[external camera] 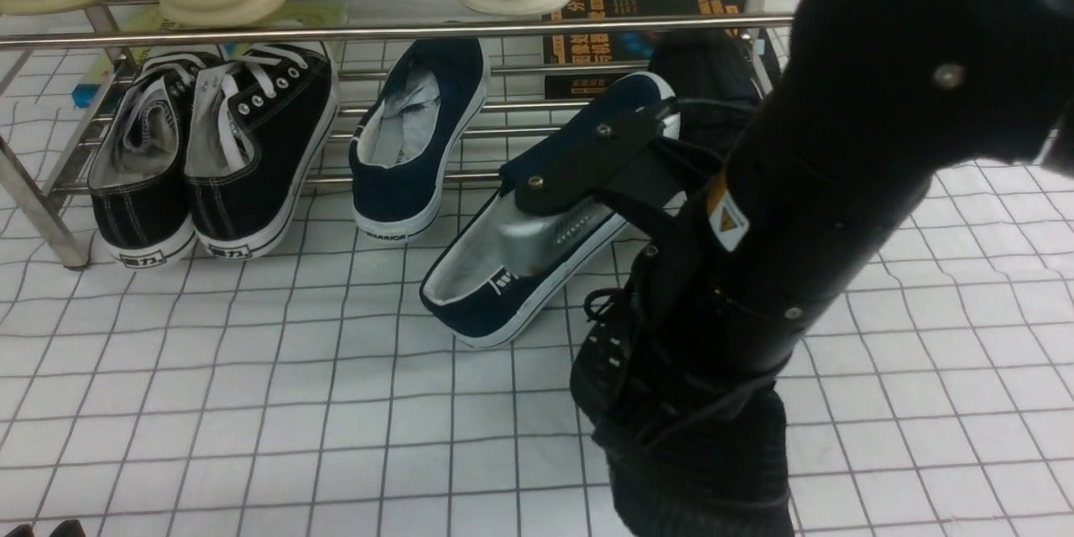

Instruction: Take the shoes off the shelf with your hand from the white checkered tablecloth.

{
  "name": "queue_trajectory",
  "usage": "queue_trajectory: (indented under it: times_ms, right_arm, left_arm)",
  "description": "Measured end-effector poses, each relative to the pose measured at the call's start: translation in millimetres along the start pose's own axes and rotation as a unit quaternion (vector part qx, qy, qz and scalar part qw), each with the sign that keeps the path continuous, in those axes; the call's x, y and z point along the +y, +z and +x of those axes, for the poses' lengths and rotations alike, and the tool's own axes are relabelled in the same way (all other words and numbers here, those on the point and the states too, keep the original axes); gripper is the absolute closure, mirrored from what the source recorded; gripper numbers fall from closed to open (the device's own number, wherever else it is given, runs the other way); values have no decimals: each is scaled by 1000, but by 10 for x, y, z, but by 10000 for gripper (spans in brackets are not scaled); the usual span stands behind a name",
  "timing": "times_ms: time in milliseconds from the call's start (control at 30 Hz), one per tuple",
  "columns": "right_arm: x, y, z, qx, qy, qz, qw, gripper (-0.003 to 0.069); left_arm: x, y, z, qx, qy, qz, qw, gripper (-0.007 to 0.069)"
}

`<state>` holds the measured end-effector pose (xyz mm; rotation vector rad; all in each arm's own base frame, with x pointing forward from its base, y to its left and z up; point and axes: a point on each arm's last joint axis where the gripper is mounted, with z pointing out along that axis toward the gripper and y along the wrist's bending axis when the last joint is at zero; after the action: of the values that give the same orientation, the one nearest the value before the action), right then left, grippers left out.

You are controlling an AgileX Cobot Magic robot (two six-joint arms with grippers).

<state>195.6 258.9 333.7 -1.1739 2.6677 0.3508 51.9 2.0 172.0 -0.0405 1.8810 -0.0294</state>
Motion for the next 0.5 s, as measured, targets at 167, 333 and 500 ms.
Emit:
queue_trajectory:
  times_ms: [167,333,500]
  right_arm:
    - [-75,228,-66,25,5,31,999,642]
    - [-93,332,-115,25,5,37,999,641]
    - [-75,200,-202,-1,1,37,999,638]
  left_arm:
    - [0,0,0,0,0,0,1000,384]
    - [1,0,0,0,1,0,1000,384]
    - [1,0,0,0,1,0,1000,384]
